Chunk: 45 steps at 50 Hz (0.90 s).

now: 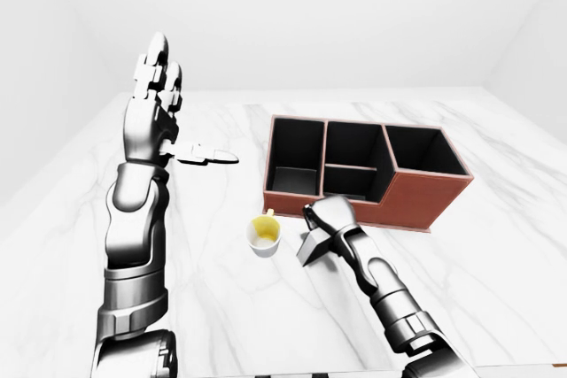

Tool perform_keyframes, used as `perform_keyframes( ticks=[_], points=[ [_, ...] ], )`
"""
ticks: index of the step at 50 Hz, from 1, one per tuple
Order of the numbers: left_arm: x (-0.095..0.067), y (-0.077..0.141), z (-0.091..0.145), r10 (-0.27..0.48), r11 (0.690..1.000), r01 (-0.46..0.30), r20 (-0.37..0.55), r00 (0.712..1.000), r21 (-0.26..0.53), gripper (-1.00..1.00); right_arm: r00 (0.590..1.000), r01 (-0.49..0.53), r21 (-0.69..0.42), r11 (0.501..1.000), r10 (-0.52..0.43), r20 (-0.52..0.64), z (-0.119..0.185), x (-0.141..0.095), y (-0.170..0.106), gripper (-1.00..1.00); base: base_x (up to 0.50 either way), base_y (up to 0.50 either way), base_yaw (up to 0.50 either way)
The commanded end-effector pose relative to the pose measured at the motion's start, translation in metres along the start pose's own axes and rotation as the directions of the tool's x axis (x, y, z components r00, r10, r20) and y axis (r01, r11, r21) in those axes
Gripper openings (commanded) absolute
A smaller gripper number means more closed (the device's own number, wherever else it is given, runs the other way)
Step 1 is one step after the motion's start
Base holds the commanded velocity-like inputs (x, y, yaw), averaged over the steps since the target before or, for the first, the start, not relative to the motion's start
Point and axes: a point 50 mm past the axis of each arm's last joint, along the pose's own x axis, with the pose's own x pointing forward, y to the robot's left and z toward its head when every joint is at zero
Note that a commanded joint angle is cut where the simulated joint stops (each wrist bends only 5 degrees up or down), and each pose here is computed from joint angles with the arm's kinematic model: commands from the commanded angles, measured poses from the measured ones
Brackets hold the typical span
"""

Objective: Pick up the book and place it in the caddy.

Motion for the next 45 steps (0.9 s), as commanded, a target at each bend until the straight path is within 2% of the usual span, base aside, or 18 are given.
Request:
perform_keyframes(
  ticks=[1,29,39,45],
  points=[
    [-0.002,0.001,0.002,0.004,1.0,-0.004,0.007,1.0,-0.002,1.0,0.999,-0.028,0.03,0.999,0.029,-0.019,-0.007,-0.008,-0.005,-1.0,0.0,0.0,0.0],
    [-0.002,0.001,0.013,0.002,1.0,-0.002,0.054,0.999,-0.001,1.0,0.999,0.042,0.097,0.994,-0.041,-0.007,-0.013,-0.024,-0.065,-1.0,0.0,0.0,0.0],
    [-0.003,0.002,0.011,0.004,1.0,-0.004,0.05,0.999,-0.004,1.0,0.998,0.058,0.087,0.995,-0.058,-0.006,-0.015,-0.028,-0.079,-1.0,0.0,0.0,0.0],
    [-0.004,0.002,0.013,0.006,1.0,-0.006,0.056,0.998,-0.005,1.0,0.996,0.085,0.089,0.992,-0.086,0.008,-0.015,-0.03,-0.098,-1.0,0.0,0.0,0.0]
  ],
)
